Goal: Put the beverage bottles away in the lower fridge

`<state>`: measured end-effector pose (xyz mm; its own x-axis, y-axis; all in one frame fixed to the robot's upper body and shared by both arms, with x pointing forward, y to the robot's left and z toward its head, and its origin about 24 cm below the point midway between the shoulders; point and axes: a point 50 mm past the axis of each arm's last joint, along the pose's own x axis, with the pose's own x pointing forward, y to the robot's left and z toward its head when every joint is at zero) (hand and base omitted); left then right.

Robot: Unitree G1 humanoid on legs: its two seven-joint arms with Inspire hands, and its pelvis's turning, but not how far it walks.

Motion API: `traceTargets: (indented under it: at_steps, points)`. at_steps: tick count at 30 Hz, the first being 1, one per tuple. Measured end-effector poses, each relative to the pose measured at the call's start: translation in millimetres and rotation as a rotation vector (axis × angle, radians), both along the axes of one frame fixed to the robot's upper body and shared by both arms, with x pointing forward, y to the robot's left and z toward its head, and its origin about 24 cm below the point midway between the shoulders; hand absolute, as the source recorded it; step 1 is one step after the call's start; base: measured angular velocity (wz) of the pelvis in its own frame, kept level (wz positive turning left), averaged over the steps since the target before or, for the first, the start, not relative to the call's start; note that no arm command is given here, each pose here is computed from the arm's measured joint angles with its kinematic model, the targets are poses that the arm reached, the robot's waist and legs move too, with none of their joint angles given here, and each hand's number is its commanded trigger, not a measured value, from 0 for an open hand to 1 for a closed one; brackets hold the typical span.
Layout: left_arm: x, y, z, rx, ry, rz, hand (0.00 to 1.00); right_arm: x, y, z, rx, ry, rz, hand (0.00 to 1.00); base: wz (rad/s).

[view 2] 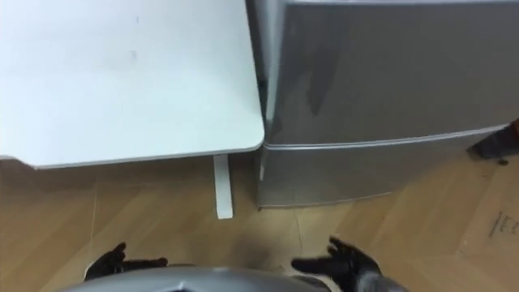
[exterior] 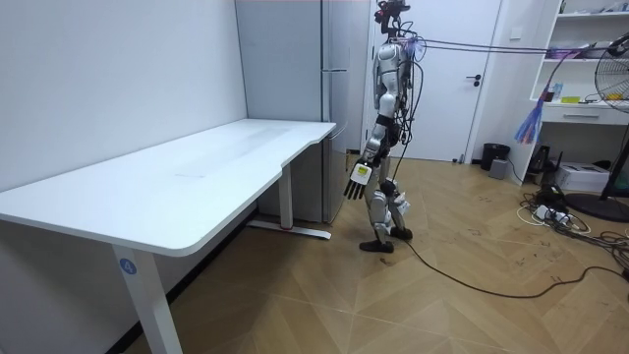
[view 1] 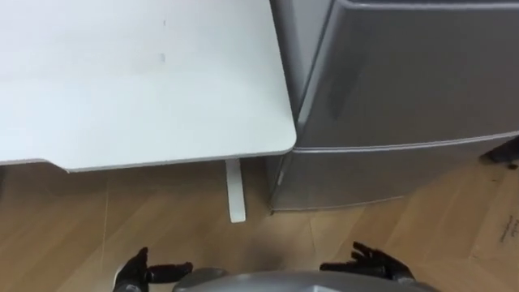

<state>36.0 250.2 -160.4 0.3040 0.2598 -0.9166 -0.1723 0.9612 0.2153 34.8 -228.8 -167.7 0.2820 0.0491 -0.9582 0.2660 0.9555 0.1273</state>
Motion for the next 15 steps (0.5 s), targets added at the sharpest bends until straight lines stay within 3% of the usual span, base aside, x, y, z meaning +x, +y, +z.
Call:
traceTargets:
  at_steps: [6, 15]
  points:
    - [-15, 1.0, -2, 0.012, 0.083, 0.007, 0.0, -15, -10, -1, -0.022, 0.055, -0.124, 0.0, 0.37]
    - [-36, 1.3, -4, 0.045, 0.235, -0.067, 0.0, -25, -9, -2, 0.01, 0.128, -0.217, 0.0, 0.05]
